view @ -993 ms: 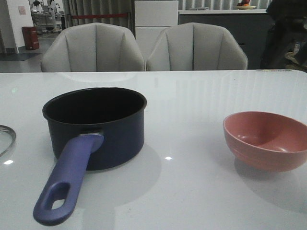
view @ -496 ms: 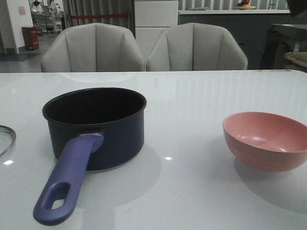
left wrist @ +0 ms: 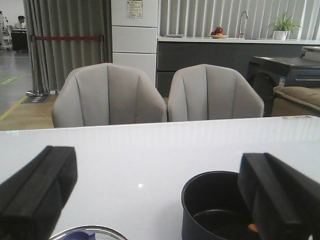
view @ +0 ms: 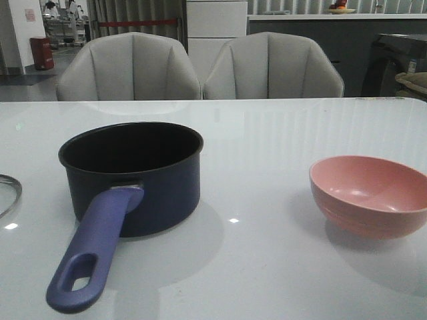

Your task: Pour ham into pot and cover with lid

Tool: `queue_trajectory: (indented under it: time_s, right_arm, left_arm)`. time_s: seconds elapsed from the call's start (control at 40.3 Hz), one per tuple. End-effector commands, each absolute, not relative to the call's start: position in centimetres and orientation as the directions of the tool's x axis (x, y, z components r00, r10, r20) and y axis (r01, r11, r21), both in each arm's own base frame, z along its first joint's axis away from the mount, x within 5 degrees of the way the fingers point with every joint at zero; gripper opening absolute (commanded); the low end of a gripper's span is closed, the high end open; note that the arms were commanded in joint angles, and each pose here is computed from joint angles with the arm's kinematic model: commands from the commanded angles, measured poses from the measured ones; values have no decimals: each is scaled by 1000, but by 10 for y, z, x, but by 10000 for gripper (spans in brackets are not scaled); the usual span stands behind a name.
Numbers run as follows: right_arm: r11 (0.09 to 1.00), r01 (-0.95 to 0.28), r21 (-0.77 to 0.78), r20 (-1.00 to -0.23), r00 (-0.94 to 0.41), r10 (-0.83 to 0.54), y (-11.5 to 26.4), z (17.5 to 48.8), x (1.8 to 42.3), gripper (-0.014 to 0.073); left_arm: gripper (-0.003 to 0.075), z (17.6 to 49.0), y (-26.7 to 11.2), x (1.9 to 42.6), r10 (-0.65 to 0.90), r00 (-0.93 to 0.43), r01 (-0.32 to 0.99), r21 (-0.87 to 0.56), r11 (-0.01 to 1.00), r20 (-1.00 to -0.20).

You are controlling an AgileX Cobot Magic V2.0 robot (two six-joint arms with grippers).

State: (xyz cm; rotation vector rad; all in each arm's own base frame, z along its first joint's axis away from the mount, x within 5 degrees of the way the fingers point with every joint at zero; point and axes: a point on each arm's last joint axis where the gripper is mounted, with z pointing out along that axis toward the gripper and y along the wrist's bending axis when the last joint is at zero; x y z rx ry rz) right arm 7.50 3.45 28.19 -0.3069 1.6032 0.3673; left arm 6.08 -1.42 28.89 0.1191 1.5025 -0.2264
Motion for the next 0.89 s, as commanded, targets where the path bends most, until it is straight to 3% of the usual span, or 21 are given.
queue_trajectory:
  time_s: [0.0, 0.248, 0.447, 0.546, 0.72, 0.869]
  right_arm:
    - [914, -404, 45, -995, 59, 75, 30, 295, 68, 528]
    - [899, -436, 44, -998, -60, 20, 33, 280, 65, 528]
    - [898, -437, 44, -998, -67, 17, 33, 279, 64, 517]
    - [898, -437, 44, -998, -67, 17, 33, 279, 64, 426]
    - [897, -439, 45, -997, -75, 13, 33, 278, 64, 136]
    - [895, -444, 45, -996, -94, 4, 33, 277, 64, 141]
  left_arm:
    - [679, 305, -13, 59, -109, 145, 225, -75, 971, -983]
    - [679, 305, -13, 59, -109, 145, 225, -75, 971, -983]
    - [679, 305, -13, 59, -109, 145, 225, -75, 971, -983]
    - [679, 305, -13, 59, -109, 145, 225, -75, 971, -983]
    - [679, 305, -13, 59, -112, 145, 226, -77, 971, -983]
    - [679, 305, -13, 59, -112, 145, 226, -77, 971, -983]
